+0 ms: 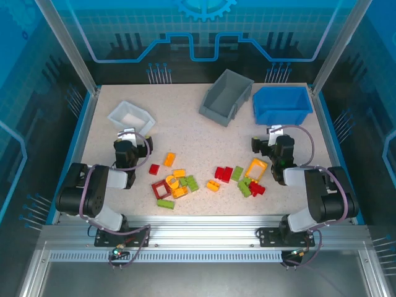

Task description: Sort the legos into containers by color

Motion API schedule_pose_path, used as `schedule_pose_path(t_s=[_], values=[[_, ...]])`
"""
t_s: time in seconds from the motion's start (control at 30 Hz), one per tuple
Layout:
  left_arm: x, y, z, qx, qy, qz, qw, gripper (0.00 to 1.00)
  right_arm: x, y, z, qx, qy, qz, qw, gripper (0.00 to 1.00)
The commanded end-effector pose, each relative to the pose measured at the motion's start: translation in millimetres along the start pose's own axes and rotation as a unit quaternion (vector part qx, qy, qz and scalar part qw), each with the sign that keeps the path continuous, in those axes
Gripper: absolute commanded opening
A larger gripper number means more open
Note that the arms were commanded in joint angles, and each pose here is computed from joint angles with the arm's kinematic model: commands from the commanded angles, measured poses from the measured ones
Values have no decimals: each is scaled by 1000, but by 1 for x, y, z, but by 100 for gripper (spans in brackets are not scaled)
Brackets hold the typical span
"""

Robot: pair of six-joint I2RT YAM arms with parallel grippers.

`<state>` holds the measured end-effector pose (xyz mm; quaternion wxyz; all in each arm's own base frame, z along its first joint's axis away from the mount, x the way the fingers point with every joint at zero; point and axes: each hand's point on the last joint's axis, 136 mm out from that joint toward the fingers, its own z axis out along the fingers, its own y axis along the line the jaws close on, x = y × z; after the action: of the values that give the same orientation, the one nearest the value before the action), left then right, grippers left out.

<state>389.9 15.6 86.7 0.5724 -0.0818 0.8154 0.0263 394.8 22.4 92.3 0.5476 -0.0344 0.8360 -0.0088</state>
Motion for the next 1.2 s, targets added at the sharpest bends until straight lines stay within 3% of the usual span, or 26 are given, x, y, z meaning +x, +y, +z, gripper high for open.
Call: schedule_pose_path(t_s=[0.0, 0.73, 0.87, 0.97, 1.17], values=[[-10, -2, 1, 9, -15, -5, 1000, 99, -3, -4, 0, 1, -10, -3, 1000, 100], [-10, -2, 1, 9, -14, -5, 1000, 99, -3, -4, 0, 0, -10, -2, 1000, 100], [-23, 0, -7, 4, -24, -6, 1000, 99, -7, -2, 0, -36, -5, 8, 999, 100], [-55, -8, -33, -3, -51, 14, 999, 99, -34, -20, -19, 4, -2, 32, 999, 100], [-156, -22, -93, -15, -118, 12, 993, 99, -155, -23, -101, 42, -101, 42, 993, 100]])
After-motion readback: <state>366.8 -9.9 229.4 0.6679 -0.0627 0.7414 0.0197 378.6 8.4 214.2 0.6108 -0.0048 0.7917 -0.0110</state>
